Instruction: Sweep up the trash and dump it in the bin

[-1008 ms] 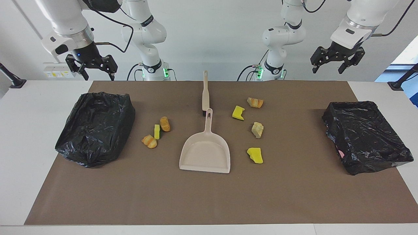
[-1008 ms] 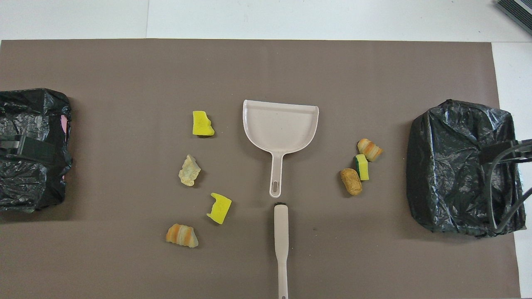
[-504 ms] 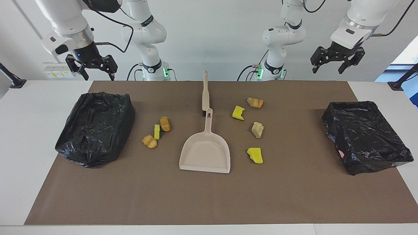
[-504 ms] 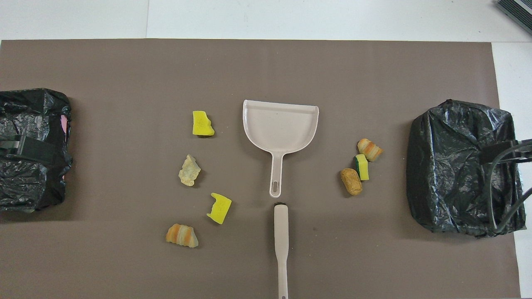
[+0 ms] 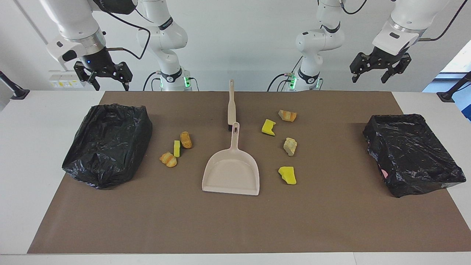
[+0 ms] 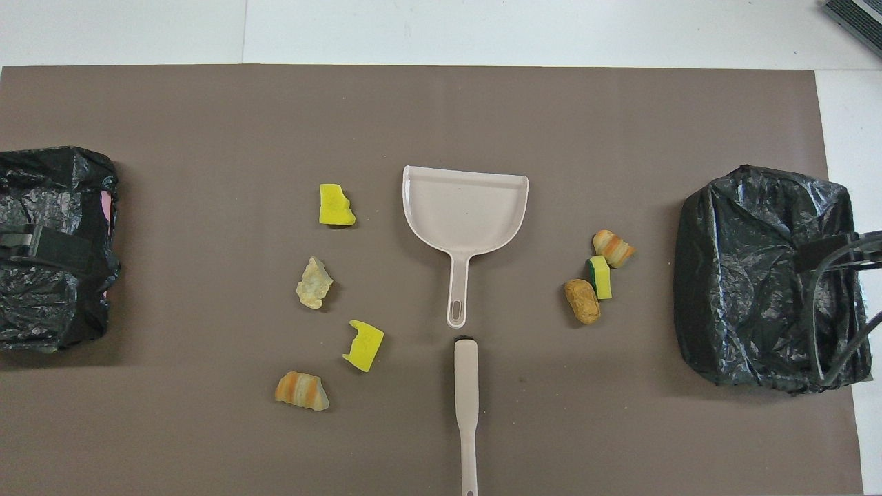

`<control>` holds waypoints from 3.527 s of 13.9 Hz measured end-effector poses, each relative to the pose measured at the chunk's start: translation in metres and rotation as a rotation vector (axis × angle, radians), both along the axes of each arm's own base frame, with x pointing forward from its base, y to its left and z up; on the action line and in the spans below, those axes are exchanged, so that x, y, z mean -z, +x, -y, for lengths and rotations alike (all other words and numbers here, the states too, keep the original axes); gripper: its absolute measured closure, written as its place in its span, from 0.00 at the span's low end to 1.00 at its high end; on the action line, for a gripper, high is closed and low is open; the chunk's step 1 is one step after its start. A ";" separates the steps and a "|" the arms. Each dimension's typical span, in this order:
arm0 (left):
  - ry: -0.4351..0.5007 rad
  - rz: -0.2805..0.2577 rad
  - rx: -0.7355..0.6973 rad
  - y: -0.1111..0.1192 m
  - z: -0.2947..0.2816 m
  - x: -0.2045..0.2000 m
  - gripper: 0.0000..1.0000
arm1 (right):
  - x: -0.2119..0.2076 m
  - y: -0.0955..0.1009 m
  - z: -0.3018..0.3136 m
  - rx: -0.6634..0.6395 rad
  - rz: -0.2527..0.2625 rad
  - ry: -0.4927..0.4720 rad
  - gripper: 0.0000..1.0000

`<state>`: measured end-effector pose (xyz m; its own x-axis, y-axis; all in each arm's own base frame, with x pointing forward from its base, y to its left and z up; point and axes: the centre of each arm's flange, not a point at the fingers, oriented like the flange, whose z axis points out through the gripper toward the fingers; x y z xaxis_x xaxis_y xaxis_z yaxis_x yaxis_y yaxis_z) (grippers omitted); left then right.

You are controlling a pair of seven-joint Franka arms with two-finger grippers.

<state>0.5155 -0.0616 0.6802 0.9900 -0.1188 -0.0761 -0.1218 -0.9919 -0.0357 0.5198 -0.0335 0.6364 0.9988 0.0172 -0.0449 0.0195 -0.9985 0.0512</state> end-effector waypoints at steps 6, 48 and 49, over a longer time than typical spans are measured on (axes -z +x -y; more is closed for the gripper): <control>0.000 0.000 0.000 0.000 0.000 0.000 0.00 | -0.002 -0.001 -0.020 -0.036 0.002 -0.001 0.00; -0.051 0.006 0.074 -0.109 0.207 0.127 0.00 | 0.279 0.028 -0.376 0.206 -0.043 0.152 0.07; -0.057 0.003 0.079 -0.112 0.211 0.134 0.00 | 0.280 0.027 -0.376 0.206 -0.043 0.151 0.14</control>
<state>0.4038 -0.2722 0.5467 0.9776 -0.2003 -0.0644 -0.1994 -0.9797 0.0198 0.5472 0.3425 0.3565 0.9791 -0.1771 -0.1002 -0.1866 -0.9778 -0.0956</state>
